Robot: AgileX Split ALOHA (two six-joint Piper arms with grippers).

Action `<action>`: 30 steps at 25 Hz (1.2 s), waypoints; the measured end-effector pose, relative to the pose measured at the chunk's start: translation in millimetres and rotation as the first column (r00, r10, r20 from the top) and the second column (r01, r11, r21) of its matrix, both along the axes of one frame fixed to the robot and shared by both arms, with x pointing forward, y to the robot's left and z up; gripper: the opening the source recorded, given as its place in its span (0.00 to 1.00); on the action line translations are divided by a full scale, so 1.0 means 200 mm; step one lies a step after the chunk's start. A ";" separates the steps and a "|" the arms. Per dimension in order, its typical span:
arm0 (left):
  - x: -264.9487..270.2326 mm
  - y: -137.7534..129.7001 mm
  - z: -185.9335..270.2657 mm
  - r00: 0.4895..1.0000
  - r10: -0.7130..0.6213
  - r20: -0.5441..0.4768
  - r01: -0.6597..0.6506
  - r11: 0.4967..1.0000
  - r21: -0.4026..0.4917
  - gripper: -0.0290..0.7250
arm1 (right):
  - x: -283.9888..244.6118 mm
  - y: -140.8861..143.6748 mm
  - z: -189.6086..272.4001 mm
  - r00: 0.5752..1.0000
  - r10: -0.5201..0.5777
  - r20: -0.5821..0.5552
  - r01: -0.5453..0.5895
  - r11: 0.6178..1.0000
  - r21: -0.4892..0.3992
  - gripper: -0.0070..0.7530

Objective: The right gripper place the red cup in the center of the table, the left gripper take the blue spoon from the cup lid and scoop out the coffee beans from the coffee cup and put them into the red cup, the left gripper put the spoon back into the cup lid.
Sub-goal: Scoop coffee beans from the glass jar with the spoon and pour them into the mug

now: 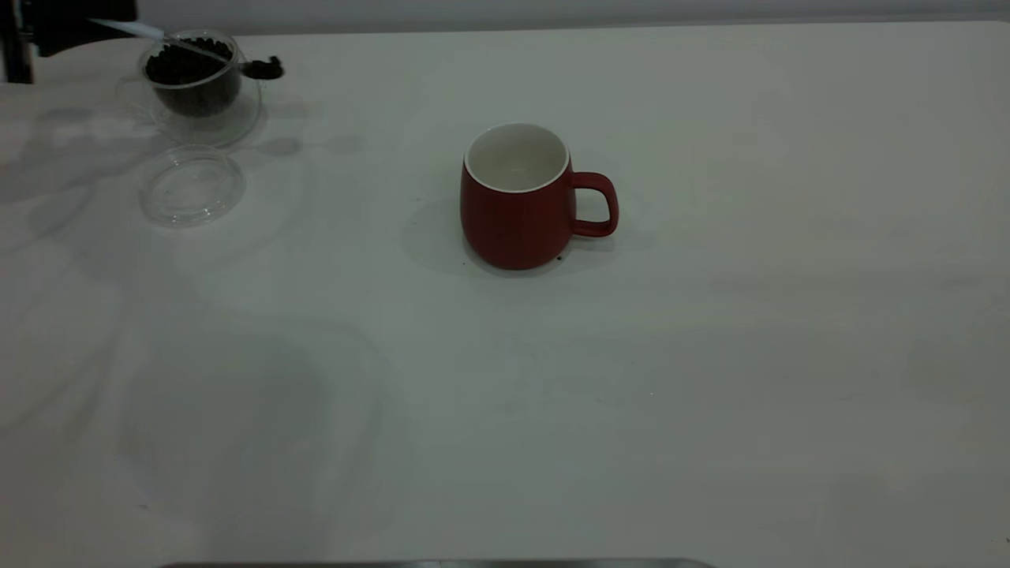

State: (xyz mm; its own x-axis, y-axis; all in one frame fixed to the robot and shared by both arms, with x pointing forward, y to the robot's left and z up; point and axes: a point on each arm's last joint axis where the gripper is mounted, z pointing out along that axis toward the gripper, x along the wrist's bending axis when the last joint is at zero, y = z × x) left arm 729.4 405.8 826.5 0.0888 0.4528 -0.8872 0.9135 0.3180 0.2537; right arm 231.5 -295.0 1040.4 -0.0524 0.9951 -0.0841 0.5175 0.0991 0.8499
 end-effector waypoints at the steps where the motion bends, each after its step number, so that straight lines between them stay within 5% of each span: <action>1: 0.01 -0.03 0.00 1.000 -0.013 0.000 0.013 1.000 0.000 0.19 | 0.00 0.00 0.00 1.000 0.000 0.000 0.000 1.000 0.000 0.78; 30: 0.06 -0.69 0.01 0.968 -0.249 0.016 0.250 0.968 -0.030 0.19 | 0.00 0.00 0.00 1.000 0.000 0.000 0.000 1.000 0.000 0.78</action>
State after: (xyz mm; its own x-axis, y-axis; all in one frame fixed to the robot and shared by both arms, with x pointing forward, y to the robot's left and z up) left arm 741.8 268.4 829.4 0.2064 0.3871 -0.8986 0.9619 0.0882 0.2589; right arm 231.5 -295.0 1040.4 -0.0524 0.9951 -0.0841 0.5175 0.0991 0.8499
